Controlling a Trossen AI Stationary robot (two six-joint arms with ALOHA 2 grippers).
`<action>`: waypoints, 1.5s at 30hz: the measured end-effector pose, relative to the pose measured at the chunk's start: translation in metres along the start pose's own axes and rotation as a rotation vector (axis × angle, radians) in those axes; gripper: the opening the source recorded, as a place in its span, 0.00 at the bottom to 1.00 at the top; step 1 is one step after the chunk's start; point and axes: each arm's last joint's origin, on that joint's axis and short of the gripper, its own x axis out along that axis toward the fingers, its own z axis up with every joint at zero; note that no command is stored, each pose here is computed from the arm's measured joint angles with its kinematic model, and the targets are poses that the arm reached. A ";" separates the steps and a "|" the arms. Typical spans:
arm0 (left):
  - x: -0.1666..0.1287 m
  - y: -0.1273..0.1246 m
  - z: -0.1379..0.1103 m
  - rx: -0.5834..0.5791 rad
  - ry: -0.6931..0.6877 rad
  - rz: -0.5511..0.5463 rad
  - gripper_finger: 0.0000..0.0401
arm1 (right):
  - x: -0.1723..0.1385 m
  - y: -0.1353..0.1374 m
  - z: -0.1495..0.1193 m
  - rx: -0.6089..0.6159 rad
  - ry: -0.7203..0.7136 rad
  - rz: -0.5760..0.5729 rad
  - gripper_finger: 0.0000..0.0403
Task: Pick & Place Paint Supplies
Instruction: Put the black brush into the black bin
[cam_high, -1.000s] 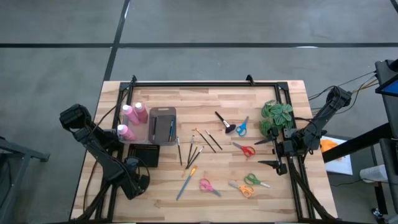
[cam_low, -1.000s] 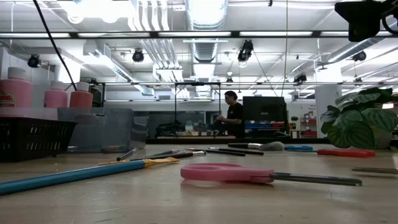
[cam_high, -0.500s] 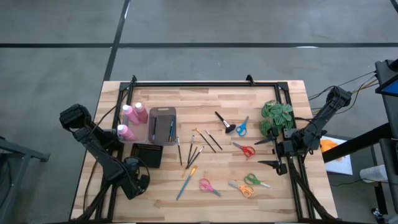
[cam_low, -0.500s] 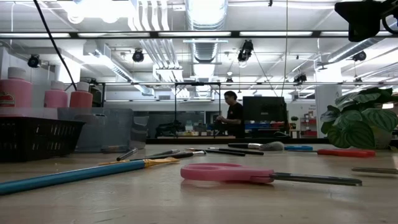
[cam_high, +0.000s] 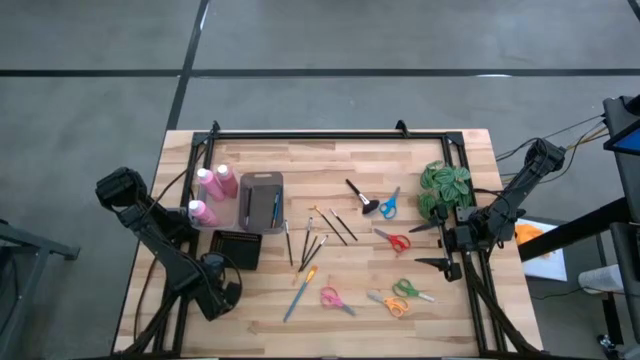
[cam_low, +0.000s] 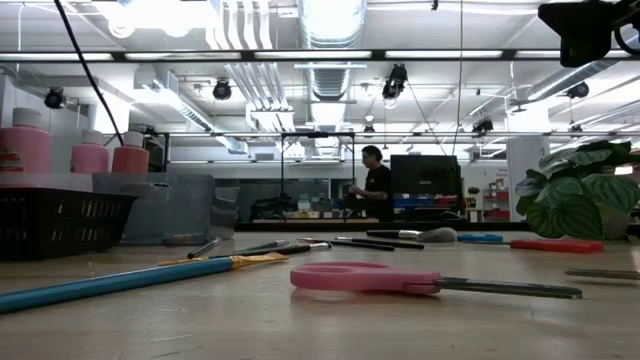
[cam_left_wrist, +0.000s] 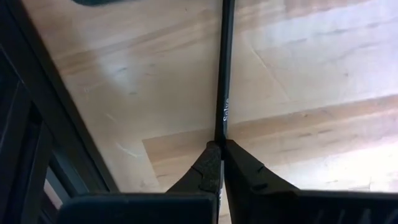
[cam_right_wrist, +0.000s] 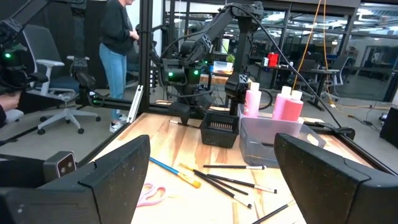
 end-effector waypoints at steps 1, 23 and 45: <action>0.000 0.000 0.000 0.008 0.006 -0.002 0.02 | 0.000 0.000 0.000 0.000 0.000 0.000 0.85; -0.033 -0.024 -0.023 0.207 0.016 -0.186 0.02 | 0.000 0.000 0.000 0.001 0.000 0.000 0.85; -0.102 -0.064 0.022 0.231 -0.302 -0.234 0.02 | 0.000 0.000 0.000 0.002 0.000 0.000 0.85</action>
